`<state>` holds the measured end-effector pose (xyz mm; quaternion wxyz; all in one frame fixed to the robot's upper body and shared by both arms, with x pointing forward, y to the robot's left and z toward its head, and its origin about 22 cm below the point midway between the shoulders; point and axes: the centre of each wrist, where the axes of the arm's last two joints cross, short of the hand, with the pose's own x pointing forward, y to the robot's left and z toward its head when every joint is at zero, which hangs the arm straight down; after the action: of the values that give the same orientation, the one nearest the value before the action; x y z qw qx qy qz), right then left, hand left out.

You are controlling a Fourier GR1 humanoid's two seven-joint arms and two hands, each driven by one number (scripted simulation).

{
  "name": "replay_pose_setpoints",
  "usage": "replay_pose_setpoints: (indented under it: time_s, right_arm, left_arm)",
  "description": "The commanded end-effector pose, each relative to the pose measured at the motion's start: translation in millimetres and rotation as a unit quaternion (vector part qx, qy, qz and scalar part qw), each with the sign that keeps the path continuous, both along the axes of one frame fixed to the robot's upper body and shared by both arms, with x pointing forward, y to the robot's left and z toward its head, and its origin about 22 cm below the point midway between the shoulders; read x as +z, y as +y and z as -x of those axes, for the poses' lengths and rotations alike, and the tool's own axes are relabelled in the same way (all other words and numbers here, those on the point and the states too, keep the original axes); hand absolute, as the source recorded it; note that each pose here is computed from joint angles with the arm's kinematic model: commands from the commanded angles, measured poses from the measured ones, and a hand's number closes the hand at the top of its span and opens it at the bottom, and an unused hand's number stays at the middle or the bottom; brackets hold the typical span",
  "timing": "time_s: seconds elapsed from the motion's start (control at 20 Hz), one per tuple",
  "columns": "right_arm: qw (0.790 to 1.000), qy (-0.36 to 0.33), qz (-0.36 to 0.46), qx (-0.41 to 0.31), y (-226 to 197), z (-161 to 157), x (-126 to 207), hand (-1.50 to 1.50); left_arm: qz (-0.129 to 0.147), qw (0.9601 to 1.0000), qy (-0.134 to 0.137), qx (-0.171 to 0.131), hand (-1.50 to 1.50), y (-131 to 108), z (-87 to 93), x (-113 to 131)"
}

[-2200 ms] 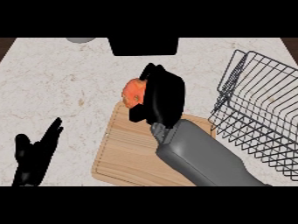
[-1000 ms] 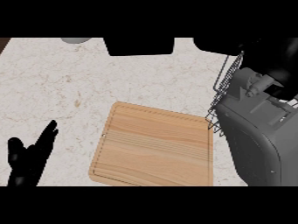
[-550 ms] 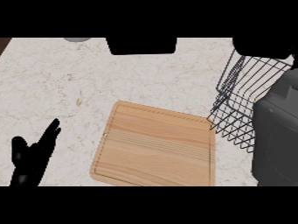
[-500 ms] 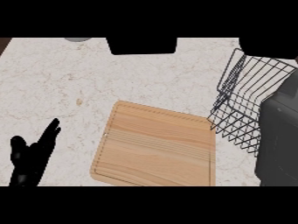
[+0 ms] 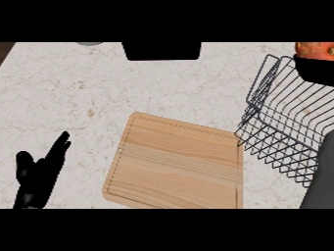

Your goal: Pick the squash from the cutting board and place it in the basket

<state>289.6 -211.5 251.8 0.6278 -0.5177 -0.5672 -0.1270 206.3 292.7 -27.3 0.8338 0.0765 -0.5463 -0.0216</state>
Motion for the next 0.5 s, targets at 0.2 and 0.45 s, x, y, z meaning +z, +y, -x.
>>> replay_pose_setpoints:
  time_s: [0.2,0.45]
  right_arm:
    - [0.998,-0.012,-0.057,-0.026,-33.9,12.2,-37.2,1.50]
    - [0.990,0.108,0.029,-0.090,-54.1,13.2,-60.5,1.50]
  left_arm:
    - [0.005,0.9973,0.072,0.009,0.00,8.3,20.2,-23.8]
    - [0.003,0.9979,0.064,0.013,0.00,12.1,7.0,-14.4]
